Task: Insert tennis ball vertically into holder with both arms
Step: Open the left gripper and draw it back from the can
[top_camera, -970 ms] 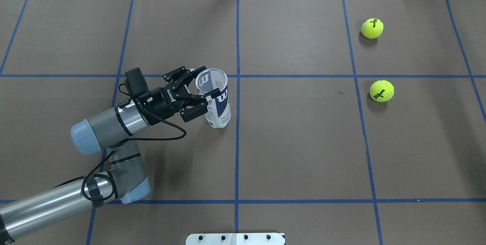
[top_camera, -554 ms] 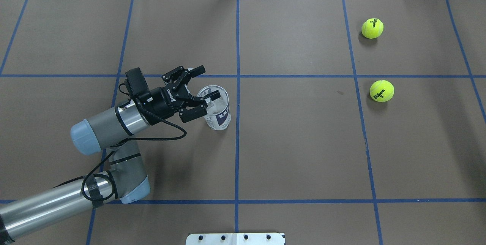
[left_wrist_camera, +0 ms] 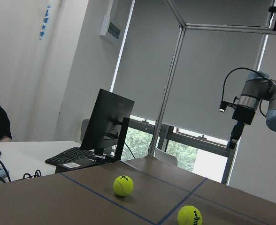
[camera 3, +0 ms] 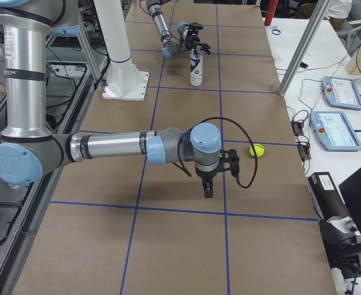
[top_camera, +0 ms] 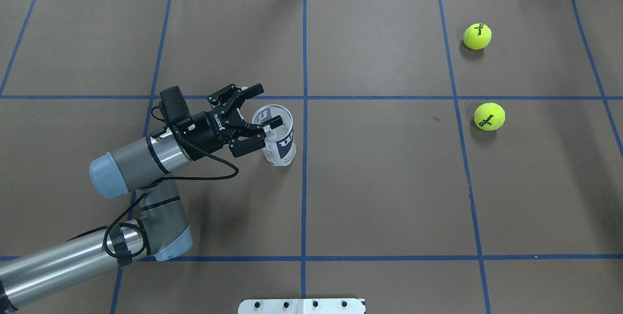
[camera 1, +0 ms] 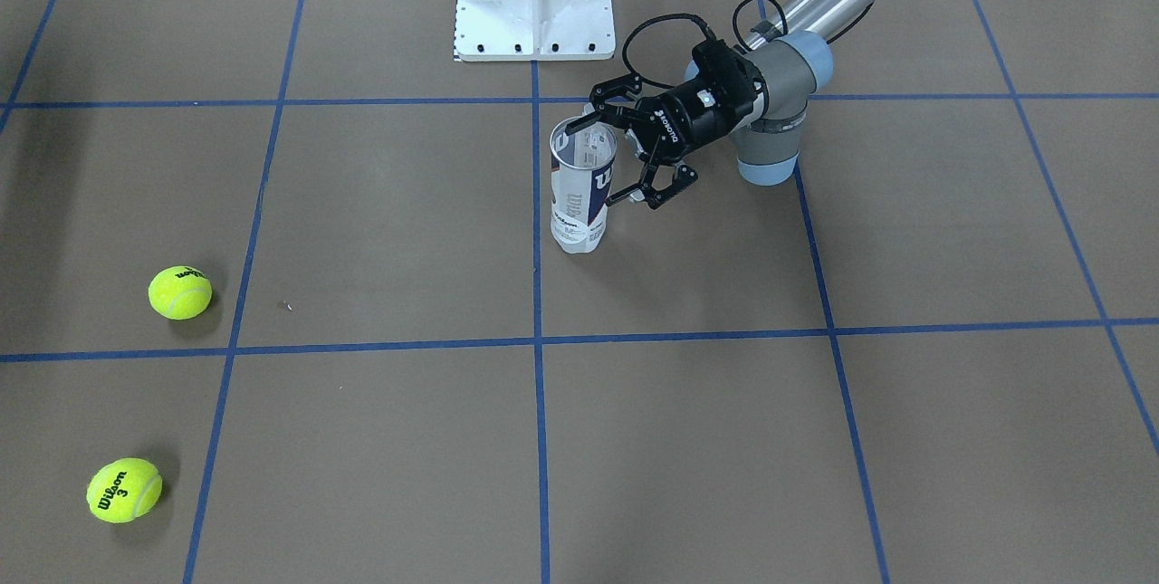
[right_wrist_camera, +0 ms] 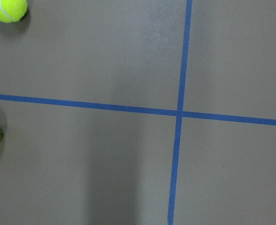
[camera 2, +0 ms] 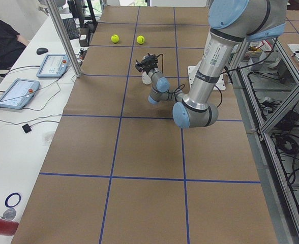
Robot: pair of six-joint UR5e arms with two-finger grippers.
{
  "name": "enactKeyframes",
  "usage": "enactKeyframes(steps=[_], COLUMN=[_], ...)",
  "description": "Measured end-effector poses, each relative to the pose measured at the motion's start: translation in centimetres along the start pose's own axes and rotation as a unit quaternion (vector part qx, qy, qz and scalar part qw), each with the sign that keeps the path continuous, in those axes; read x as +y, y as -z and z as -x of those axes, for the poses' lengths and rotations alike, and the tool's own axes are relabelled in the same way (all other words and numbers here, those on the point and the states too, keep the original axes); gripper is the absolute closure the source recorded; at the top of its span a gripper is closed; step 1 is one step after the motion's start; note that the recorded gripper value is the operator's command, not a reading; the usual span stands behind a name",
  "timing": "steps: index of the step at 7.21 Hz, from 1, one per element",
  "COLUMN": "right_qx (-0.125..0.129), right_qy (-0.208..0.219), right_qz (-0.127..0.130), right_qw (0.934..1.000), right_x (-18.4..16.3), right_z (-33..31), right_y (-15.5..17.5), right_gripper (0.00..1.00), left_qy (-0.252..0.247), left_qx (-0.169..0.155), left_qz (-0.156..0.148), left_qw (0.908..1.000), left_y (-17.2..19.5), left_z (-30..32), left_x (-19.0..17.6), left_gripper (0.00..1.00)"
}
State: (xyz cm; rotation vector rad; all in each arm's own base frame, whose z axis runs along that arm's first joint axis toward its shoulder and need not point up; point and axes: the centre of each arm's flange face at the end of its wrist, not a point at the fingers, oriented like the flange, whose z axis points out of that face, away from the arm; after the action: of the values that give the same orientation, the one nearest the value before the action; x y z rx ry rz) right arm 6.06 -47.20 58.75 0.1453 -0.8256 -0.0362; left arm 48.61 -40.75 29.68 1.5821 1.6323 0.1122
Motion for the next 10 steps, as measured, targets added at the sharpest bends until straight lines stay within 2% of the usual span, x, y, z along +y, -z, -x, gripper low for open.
enactKeyframes(steps=[2, 4, 6, 8, 10], right_qx=[0.0, 0.001, 0.001, 0.006, 0.031], right_qy=[-0.001, -0.002, -0.002, -0.001, 0.0], right_qz=[0.001, 0.002, 0.001, 0.001, -0.002], right_qw=[1.0, 1.0, 1.0, 1.0, 0.9995], right_x=[0.0, 0.0, 0.0, 0.0, -0.4], right_z=[-0.1, -0.2, -0.2, -0.2, -0.4], right_y=[-0.1, -0.2, -0.1, -0.1, 0.1], right_gripper=[0.01, 0.01, 0.01, 0.01, 0.01], left_qy=[-0.001, -0.015, -0.036, -0.04, -0.038], left_qx=[0.005, 0.011, 0.025, 0.03, 0.029], left_qz=[-0.013, -0.001, 0.045, 0.091, 0.134], left_qw=[0.9999, 0.9998, 0.9981, 0.9946, 0.9898], left_y=[0.3, 2.9, 6.3, 8.3, 8.6], left_z=[-0.1, 1.6, 3.8, 4.7, 4.9], left_x=[-1.6, -3.1, -4.7, -4.5, -3.2], left_gripper=[0.01, 0.01, 0.01, 0.01, 0.01])
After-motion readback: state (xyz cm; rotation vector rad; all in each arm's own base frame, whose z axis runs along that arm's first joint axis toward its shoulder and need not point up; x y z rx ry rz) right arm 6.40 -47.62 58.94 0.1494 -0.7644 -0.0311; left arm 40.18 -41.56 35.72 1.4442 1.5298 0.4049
